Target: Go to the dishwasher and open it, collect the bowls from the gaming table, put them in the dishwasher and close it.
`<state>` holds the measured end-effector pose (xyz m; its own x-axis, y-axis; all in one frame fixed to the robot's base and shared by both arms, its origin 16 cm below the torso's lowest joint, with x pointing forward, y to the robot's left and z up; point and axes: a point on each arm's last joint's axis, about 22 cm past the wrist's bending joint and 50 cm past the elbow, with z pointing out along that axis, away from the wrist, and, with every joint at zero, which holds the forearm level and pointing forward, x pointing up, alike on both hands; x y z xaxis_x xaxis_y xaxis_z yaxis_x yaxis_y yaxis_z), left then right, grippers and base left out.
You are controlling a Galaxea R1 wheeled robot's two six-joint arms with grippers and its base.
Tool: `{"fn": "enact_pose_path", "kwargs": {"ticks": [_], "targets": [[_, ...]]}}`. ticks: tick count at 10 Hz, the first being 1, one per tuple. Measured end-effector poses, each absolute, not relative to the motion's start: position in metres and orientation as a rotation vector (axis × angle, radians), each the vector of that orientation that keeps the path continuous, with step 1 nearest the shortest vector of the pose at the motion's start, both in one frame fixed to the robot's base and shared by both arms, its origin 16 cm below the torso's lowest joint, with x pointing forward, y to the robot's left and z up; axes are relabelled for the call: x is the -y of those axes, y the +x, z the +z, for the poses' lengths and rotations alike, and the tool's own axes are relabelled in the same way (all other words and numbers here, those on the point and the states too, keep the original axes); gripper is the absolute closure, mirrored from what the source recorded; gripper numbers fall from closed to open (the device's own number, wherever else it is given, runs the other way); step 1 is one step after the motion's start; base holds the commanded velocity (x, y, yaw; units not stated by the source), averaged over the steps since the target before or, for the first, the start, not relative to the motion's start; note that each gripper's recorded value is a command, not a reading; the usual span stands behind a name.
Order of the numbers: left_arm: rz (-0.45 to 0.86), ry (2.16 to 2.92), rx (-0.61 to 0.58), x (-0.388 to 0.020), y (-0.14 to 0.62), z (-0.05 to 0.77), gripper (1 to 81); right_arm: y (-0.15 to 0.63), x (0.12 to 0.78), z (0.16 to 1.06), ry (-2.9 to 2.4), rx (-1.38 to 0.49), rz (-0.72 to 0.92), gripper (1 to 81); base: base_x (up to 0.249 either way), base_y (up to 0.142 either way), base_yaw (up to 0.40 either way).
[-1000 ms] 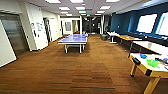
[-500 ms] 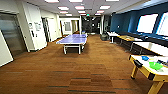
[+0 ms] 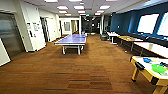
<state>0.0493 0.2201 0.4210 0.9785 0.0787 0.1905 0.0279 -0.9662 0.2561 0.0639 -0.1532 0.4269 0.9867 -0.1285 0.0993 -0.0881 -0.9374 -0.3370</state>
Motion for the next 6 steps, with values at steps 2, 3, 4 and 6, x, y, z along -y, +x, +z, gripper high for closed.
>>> {"fn": "enact_pose_path", "kwargs": {"ticks": [2, 3, 4, 6], "targets": [[0.291, 2.871, -0.079, -0.2204, 0.0498, 0.421, 1.0, 0.0645, 0.1531, 0.427, -2.794, -0.156, -0.171, 1.0, 0.194, -0.082, 0.0], [0.291, 2.871, -0.079, -0.2201, 0.0493, 0.421, 1.0, 0.0644, 0.1531, 0.427, -2.794, -0.157, -0.172, 1.0, 0.194, -0.082, 0.0], [0.292, 2.867, -0.079, -0.2171, 0.0496, 0.4212, 1.0, 0.064, 0.1543, 0.4268, -2.796, -0.156, -0.171, 1.0, 0.195, -0.083, 0.0], [0.291, 2.867, -0.078, -0.2168, 0.0495, 0.4211, 1.0, 0.0667, 0.1541, 0.4272, -2.795, -0.156, -0.176, 1.0, 0.195, -0.083, 0.0]]}}
